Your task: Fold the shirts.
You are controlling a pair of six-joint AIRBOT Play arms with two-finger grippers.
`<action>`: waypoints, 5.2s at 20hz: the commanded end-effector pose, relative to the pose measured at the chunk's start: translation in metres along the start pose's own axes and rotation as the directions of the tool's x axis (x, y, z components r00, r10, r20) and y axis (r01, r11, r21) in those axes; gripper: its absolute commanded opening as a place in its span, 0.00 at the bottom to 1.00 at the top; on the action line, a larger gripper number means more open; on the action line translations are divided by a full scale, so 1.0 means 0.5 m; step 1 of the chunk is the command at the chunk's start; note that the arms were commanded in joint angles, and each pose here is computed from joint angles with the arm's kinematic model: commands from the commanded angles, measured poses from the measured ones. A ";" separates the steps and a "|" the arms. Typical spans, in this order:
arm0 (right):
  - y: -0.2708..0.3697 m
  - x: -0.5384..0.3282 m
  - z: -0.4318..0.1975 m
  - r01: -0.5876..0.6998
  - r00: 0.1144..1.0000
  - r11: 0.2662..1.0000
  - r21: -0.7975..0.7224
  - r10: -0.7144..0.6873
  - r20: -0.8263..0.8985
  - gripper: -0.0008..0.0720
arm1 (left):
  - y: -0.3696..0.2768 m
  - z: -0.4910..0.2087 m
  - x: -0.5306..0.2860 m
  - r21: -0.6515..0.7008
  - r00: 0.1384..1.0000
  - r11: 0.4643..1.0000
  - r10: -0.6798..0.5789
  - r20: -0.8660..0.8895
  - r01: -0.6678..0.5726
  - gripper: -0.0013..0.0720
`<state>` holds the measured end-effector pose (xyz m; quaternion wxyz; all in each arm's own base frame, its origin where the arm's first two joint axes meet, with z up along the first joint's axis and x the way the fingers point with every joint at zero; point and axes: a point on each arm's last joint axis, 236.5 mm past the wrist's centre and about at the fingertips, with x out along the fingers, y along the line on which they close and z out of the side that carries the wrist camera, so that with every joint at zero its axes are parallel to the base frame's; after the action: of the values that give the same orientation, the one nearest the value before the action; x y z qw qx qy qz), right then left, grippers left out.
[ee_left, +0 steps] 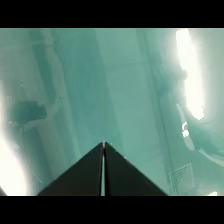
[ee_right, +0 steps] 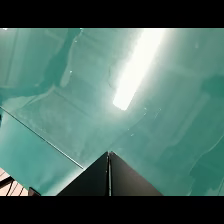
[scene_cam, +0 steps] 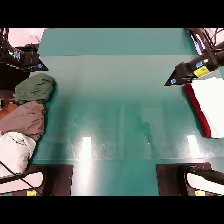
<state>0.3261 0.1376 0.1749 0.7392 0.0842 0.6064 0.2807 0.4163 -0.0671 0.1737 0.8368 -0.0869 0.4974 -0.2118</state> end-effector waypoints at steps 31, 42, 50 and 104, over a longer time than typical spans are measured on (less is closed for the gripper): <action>0.001 0.000 0.008 -0.001 1.000 1.000 -0.001 0.001 0.017 0.04 | 0.474 -0.032 0.284 -0.077 0.848 0.849 0.509 -0.148 -0.522 0.92; 0.013 -0.036 0.073 0.018 0.986 0.999 -0.029 -0.013 0.167 0.04 | 0.151 0.230 0.020 0.126 0.935 0.952 0.241 0.259 -0.280 0.05; 0.089 -0.195 0.175 0.084 0.883 0.987 -0.139 -0.009 0.469 0.04 | -0.438 0.092 -0.286 0.648 0.854 0.746 -0.431 0.293 0.154 0.05; -0.138 0.453 0.048 -0.155 0.988 0.944 0.292 0.156 0.018 0.73 | -0.201 -0.311 0.029 0.210 0.981 0.970 -0.085 -0.175 0.121 0.05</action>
<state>0.3764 0.1831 -0.0004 0.6969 0.1996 0.6428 0.2475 0.2604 -0.1614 0.1192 0.7826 -0.0102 0.5312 -0.3244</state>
